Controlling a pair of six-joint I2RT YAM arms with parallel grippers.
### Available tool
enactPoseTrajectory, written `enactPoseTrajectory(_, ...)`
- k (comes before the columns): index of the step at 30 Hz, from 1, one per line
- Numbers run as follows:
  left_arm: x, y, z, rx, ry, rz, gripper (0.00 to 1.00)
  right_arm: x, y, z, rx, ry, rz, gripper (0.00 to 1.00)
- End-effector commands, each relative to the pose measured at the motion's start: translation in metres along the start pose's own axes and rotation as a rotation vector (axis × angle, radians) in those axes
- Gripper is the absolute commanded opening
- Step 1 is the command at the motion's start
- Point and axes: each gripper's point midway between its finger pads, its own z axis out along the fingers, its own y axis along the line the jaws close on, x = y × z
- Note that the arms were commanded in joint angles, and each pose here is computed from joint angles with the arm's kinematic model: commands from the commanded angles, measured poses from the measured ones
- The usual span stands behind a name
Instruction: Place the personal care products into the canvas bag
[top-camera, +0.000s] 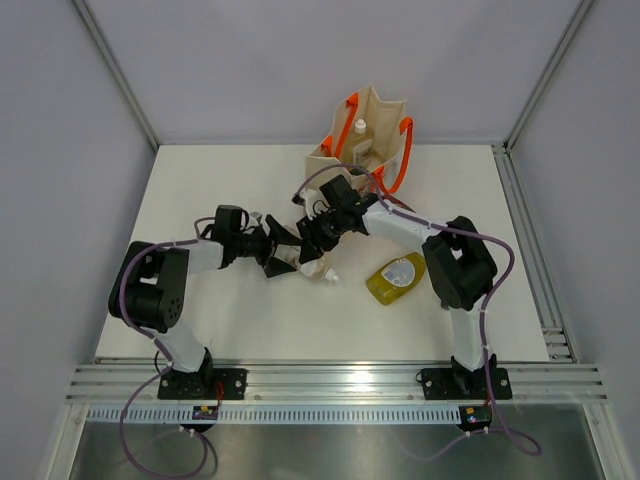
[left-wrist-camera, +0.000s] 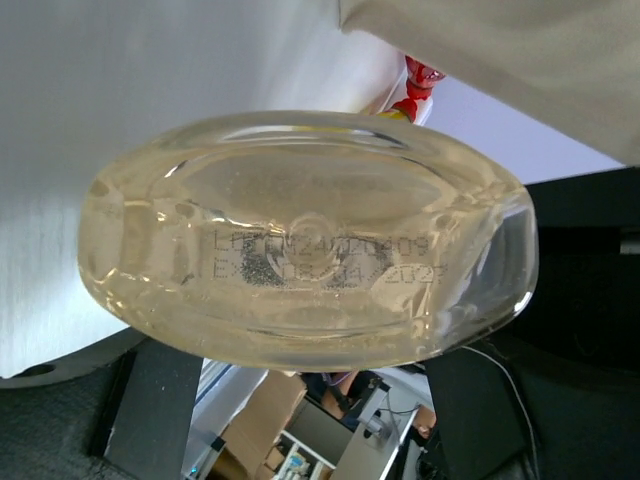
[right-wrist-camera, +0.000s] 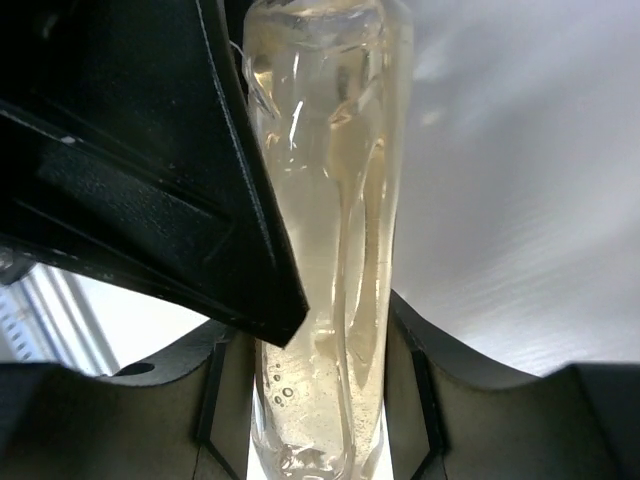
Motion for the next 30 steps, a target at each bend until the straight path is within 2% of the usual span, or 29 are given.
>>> enactPoseTrajectory(1,0.009,-0.067,-0.025,0.122,0.014,0.245,0.80,-0.032,0.060,-0.030,-0.278,-0.108,-0.094,0.00)
enactPoseTrajectory(2,0.008,-0.065,-0.026,0.102,0.009,0.248,0.82,-0.034,0.063,-0.033,-0.287,-0.117,-0.091,0.00)
enactPoseTrajectory(4,0.007,-0.062,-0.030,0.051,-0.005,0.272,0.97,-0.039,0.068,-0.038,-0.319,-0.138,-0.088,0.00)
enactPoseTrajectory(5,0.007,-0.062,-0.031,0.036,-0.010,0.279,0.99,-0.040,0.071,-0.041,-0.327,-0.143,-0.078,0.00)
enactPoseTrajectory(15,0.009,-0.080,-0.045,0.013,-0.060,0.333,0.99,-0.059,0.095,-0.057,-0.441,-0.194,0.009,0.00)
enactPoseTrajectory(19,0.012,-0.094,-0.055,0.024,-0.088,0.365,0.99,-0.086,0.100,-0.077,-0.484,-0.281,0.033,0.00)
enactPoseTrajectory(25,0.021,-0.133,-0.083,0.095,-0.180,0.452,0.99,-0.132,0.114,-0.121,-0.554,-0.405,0.049,0.00)
enactPoseTrajectory(30,0.028,-0.170,-0.110,0.180,-0.265,0.522,0.99,-0.154,0.125,-0.147,-0.618,-0.457,0.070,0.00)
